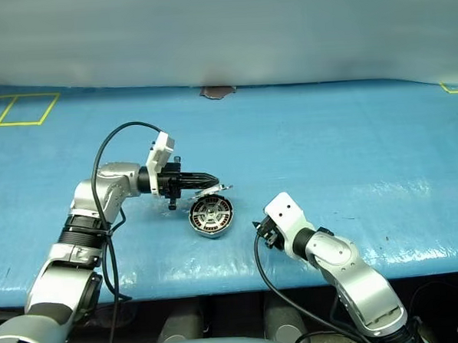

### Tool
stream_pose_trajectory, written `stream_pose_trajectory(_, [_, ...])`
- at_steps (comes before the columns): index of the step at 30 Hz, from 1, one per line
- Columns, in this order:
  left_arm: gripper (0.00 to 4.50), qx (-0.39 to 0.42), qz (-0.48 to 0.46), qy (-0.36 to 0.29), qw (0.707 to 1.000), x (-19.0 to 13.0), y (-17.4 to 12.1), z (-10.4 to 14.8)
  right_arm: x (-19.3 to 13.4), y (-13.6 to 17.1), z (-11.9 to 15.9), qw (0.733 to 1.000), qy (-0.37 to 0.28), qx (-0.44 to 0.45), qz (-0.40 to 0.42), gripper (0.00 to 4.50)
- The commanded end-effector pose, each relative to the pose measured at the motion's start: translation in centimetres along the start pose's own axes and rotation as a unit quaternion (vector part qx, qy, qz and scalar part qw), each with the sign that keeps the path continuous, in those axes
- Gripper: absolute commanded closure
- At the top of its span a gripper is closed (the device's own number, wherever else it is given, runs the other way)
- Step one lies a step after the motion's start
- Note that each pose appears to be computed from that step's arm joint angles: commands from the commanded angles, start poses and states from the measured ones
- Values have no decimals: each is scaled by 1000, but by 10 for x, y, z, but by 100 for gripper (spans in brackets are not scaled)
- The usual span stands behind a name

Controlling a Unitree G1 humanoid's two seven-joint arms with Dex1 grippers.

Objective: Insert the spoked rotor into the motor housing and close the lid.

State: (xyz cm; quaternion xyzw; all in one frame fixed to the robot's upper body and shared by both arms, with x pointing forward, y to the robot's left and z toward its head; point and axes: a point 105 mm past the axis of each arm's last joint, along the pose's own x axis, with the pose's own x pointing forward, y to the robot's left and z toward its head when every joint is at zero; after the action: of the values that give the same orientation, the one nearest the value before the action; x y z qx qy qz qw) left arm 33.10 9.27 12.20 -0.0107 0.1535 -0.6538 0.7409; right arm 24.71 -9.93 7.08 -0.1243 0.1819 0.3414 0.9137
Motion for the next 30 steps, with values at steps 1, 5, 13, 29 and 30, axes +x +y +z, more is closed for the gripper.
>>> stream_pose_trajectory(1, [445,12,-13,10,1000,0,-7,0,-5,9,25,998,-59,-9,21,254])
stream_pose_trajectory(5, [445,7,-16,25,1000,1,-9,-8,-8,17,37,994,-98,0,46,254])
stream_pose_trajectory(13, [445,-4,-22,44,999,4,-15,-21,-7,25,38,992,-108,7,71,254])
stream_pose_trajectory(29, [445,-5,-25,68,997,2,-20,-32,-7,16,34,994,-99,3,46,254])
stream_pose_trajectory(30, [445,-6,-26,72,997,2,-21,-34,-7,15,34,994,-100,2,44,254])
